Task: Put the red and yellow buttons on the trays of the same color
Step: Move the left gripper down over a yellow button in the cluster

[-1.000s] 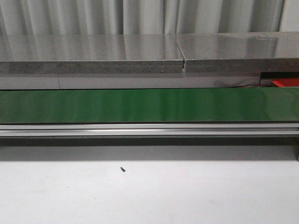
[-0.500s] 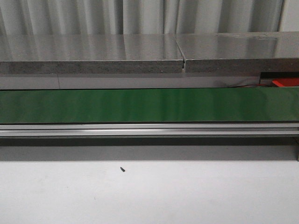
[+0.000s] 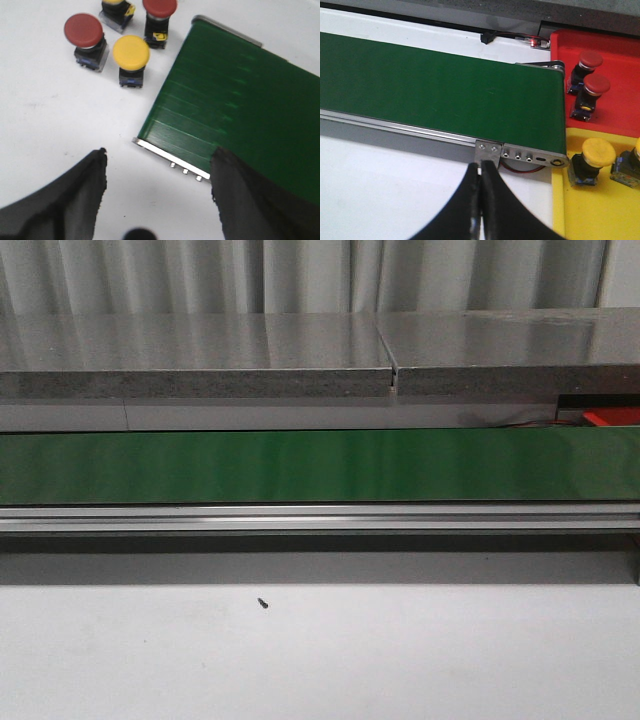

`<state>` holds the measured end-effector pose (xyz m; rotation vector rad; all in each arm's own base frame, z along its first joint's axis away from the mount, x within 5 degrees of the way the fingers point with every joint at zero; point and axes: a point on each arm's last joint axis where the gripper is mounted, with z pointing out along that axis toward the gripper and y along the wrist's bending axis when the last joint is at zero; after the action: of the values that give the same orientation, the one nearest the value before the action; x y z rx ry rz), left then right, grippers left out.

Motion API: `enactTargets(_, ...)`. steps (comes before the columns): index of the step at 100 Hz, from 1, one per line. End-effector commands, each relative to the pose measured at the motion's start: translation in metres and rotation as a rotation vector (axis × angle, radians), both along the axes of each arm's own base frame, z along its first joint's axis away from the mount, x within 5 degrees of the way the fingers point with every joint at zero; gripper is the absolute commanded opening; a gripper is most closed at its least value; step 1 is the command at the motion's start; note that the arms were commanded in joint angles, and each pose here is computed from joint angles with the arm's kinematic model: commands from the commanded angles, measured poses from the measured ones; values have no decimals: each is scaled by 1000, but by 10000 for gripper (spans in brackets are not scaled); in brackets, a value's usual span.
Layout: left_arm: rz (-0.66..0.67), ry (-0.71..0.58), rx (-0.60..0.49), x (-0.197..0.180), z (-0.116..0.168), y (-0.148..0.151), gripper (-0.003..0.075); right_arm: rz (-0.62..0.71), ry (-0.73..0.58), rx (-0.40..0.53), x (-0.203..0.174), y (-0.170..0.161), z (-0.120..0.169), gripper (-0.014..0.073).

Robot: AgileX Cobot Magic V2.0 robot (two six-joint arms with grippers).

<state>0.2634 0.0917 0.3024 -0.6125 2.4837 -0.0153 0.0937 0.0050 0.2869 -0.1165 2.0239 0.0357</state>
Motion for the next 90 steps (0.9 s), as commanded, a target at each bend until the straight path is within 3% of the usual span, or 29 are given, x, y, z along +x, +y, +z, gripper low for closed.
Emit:
enactTargets(1,37,-33,-13,14,8,12,463,-17,-86,3,3,-1,14,-68)
enactTargets(39,29,158,-100,83,-22,43,463,-17,-86,3,3,-1,14,-68)
enactTargets(90,155,215,-220,134,-44,62,463,-16,-85,3,3,-1,14,-68)
